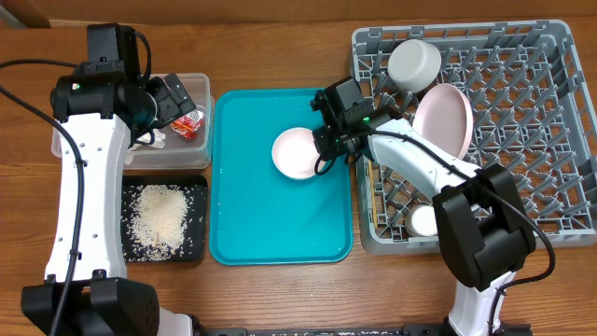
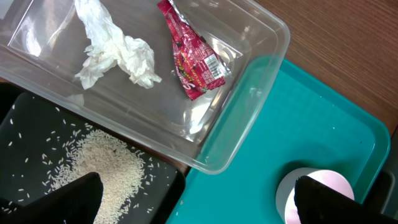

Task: Sort waste into correct bins and load items into the dishwasher
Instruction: 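Lift the saucer and carry it right to the rack's back area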

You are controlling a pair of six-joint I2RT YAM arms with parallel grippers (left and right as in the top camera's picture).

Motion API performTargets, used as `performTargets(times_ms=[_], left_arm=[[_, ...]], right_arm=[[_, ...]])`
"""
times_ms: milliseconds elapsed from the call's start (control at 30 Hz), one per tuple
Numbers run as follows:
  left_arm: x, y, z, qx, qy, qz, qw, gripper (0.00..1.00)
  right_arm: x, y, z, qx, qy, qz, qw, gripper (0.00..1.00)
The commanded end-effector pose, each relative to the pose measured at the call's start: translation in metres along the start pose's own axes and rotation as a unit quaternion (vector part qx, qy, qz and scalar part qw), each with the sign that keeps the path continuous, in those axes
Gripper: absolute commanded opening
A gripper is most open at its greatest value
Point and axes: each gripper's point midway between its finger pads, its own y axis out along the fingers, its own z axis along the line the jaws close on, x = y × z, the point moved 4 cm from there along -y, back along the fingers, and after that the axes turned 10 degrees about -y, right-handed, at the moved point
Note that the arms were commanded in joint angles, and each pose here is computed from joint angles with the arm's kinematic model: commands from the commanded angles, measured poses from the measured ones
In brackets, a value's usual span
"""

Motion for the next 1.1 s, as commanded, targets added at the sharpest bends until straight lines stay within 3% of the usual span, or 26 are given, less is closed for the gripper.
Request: performTargets(times_ms=[0,300,500,533,733,833,1067], left_arm=[[0.001,-0.004,-0.002,-0.001,0.014,-0.007,1.000,1.00],[0.001,-0.004,-0.002,-0.001,0.014,-0.007,1.000,1.00],[0.001,-0.004,-0.002,-0.001,0.014,-0.007,1.000,1.00],[0.001,-0.004,-0.002,-0.001,0.014,-0.007,1.000,1.00],[0.001,-0.004,-0.002,-0.001,0.014,-0.007,1.000,1.00],[0.001,-0.004,-0.002,-0.001,0.014,-0.007,1.000,1.00],[0.001,-0.004,-0.002,-0.001,0.014,-0.007,1.000,1.00]], right_arm=[[-0.003,0.006,0.002,0.007,0.011,0.003,1.000,0.04],[0.060,-0.045,0.001,-0.012,0.001,-0.069,0.998,0.04],[0.084,-0.133,-0.037,-0.196,0.013,-0.087,0.977,0.04],[0.086,-0.173,-0.053,-0.279,0.023,-0.098,0.955,0.04],[0.073,-0.272,-0.087,-0.494,0.041,-0.102,0.863,0.04],[0.059,-0.293,-0.100,-0.570,0.049,-0.070,0.817,0.04],[0.043,-0.315,-0.118,-0.649,0.033,-0.006,0.760,0.04]])
